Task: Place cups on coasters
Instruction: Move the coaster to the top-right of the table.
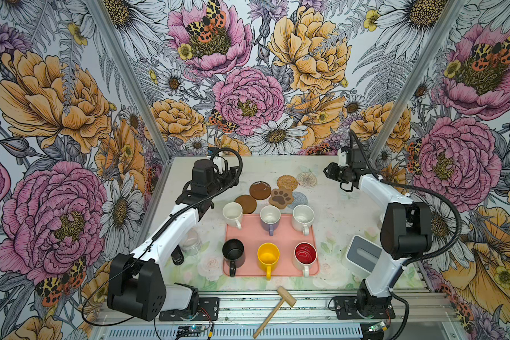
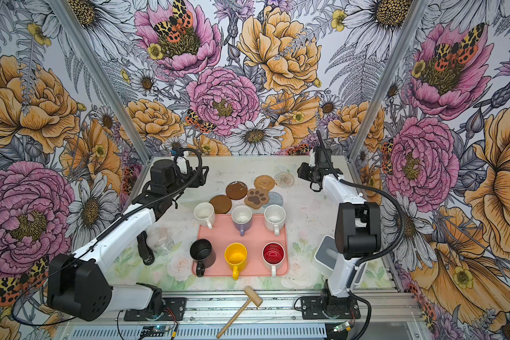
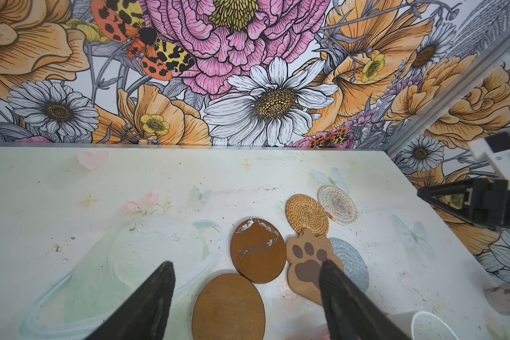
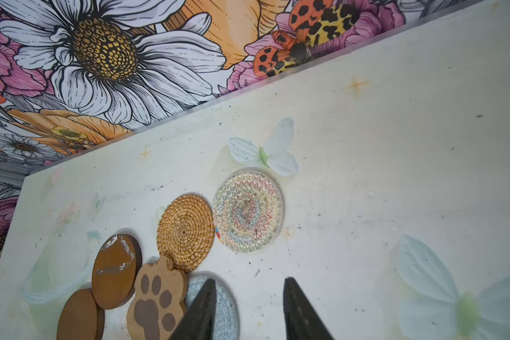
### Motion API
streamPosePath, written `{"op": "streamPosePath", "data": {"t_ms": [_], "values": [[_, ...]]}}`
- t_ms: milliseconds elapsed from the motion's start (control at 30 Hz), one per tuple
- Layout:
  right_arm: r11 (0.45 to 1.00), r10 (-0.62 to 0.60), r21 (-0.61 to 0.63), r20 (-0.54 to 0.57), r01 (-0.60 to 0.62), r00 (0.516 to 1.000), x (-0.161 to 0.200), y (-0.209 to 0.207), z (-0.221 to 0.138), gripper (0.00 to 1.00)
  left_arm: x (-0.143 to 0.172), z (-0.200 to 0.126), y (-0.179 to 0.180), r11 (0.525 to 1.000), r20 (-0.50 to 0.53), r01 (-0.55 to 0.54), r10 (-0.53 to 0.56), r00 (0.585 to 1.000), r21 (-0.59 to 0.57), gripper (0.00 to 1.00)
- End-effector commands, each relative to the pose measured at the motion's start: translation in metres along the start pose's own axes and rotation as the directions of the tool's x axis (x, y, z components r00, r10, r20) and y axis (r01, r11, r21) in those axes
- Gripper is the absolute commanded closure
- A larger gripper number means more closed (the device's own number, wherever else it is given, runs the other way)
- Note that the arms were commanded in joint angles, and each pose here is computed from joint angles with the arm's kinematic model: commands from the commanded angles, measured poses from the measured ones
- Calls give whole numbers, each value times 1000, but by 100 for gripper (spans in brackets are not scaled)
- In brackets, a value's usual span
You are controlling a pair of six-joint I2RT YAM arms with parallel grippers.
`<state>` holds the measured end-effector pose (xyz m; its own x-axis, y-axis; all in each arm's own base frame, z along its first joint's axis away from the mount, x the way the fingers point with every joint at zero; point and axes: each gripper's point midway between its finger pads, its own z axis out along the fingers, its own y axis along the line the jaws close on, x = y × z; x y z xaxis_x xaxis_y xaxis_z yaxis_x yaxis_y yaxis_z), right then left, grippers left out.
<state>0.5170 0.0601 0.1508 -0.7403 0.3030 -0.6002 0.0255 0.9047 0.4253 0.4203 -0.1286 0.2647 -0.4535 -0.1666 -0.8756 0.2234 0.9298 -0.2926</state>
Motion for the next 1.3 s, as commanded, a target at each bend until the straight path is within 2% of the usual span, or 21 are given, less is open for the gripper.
{"op": "streamPosePath", "data": {"t_ms": [0,133,433,633,833,1267], "values": [[996,33,-75,-67,-38,997,2,21,21,66,0,-3,-5,996,-28,71,-70,997,56,23],[994,59,-90,-88,-67,994,-1,27,48,72,8,-2,-5,992,-53,103,-99,994,73,23],[986,125,-92,-158,-140,979,15,30,106,99,17,-7,-5,985,-82,142,-134,988,96,24],[980,198,-2,-150,-200,969,21,9,125,100,16,-13,-4,978,-82,175,-166,983,111,25],[970,240,61,-139,-234,961,27,-5,134,100,16,-22,2,984,-76,156,-150,986,90,25],[950,276,204,-202,-236,940,62,-36,135,100,12,-39,14,987,-46,149,-147,988,52,23]]}}
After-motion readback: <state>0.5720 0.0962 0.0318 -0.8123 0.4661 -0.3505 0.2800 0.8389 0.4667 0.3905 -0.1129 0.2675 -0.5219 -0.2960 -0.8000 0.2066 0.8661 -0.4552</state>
